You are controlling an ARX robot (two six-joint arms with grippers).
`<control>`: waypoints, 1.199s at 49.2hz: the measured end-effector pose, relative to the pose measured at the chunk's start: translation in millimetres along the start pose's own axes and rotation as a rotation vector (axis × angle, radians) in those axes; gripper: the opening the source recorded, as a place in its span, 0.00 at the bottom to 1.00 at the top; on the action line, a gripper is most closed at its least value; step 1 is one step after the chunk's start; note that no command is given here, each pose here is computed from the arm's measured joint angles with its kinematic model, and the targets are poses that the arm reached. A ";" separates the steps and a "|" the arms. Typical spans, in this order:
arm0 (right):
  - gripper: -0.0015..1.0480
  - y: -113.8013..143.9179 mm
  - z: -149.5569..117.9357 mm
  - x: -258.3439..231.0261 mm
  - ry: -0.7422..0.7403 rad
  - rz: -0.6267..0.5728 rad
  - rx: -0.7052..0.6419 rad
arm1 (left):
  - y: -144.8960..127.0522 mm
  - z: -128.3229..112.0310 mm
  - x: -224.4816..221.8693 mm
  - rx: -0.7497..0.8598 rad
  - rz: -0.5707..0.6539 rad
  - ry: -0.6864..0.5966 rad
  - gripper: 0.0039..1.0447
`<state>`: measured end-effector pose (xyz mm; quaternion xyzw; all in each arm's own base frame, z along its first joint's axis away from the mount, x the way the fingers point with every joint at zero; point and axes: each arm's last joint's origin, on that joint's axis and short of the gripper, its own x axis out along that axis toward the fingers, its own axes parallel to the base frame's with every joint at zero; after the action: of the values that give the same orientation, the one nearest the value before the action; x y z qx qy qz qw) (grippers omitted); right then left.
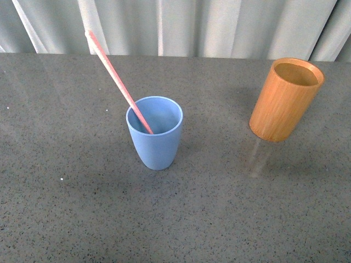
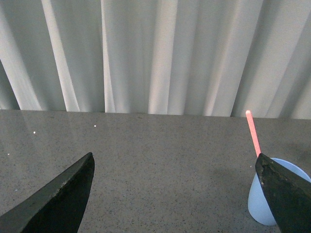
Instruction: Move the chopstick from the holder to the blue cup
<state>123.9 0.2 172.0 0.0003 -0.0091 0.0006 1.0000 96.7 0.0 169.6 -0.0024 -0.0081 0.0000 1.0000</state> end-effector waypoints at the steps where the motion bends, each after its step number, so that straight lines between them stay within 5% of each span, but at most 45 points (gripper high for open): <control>1: 0.01 0.0 0.0 -0.3 0.000 0.000 0.000 | 0.0 0.0 0.0 0.000 0.000 0.000 0.94; 50: 0.01 0.0 -2.2 -27.0 0.003 -0.001 0.000 | 0.0 0.0 0.0 0.000 0.000 0.000 0.94; 59: 0.40 0.0 -2.2 -27.0 0.003 -0.001 0.000 | 0.0 0.1 0.0 0.000 0.000 -0.001 0.94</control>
<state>96.9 0.1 169.3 0.0003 -0.0075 0.0002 1.0000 96.7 0.0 169.7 -0.0024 -0.0085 -0.0002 1.0000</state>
